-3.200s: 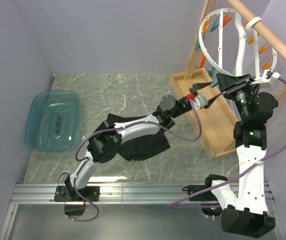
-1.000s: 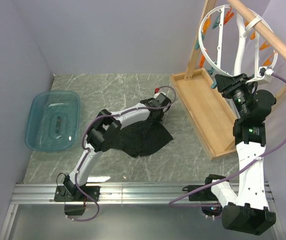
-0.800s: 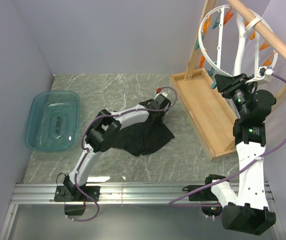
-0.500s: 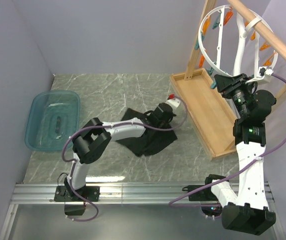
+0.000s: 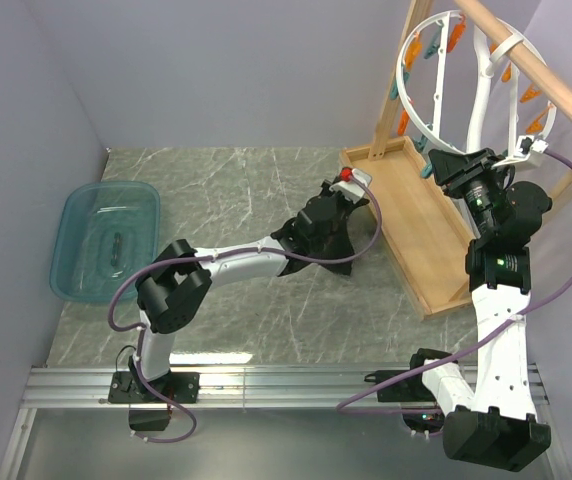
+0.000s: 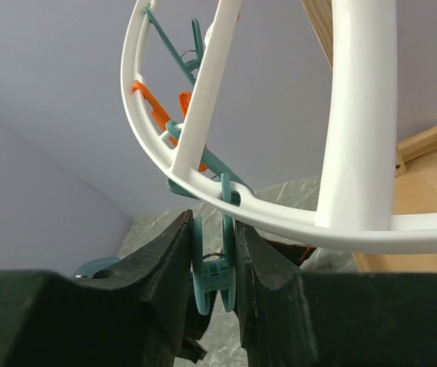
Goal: Clip the underwear to the hanger
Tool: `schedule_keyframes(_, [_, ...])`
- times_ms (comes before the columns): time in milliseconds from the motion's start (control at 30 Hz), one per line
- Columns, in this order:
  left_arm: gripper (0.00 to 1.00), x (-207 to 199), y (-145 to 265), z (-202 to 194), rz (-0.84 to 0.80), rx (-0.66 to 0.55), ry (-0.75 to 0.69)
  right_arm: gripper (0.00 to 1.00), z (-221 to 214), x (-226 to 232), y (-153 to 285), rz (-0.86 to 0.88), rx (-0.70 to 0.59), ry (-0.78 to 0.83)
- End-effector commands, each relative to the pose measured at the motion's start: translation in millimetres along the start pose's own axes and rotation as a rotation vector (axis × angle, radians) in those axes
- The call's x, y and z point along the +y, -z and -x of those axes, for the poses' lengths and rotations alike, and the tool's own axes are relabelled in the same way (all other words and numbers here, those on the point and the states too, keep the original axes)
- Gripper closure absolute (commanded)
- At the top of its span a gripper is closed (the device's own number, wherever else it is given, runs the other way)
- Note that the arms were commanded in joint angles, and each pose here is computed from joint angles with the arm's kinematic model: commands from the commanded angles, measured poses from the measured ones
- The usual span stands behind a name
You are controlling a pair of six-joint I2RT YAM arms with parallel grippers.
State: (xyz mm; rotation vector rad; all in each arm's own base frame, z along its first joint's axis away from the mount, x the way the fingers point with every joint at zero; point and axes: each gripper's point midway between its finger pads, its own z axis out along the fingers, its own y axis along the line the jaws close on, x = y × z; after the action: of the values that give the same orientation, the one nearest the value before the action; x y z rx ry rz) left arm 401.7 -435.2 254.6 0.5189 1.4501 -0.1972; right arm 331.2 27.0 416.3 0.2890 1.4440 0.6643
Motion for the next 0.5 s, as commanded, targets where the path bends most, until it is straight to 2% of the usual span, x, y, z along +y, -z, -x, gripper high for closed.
schedule_keyframes(0, [1.0,43.7,8.3,110.1,0.155,-0.283,0.148,1.0,-6.1,8.3,3.2,0.042,0.027,-0.036])
schedule_keyframes(233, [1.0,47.5,22.3,156.3,0.149,-0.448,0.215,1.0,-5.7,15.3,0.2,0.073,0.03,-0.108])
schedule_keyframes(467, [1.0,32.1,39.3,183.4,0.122,-0.599,0.177,1.0,-4.8,19.2,-3.6,0.082,0.038,-0.198])
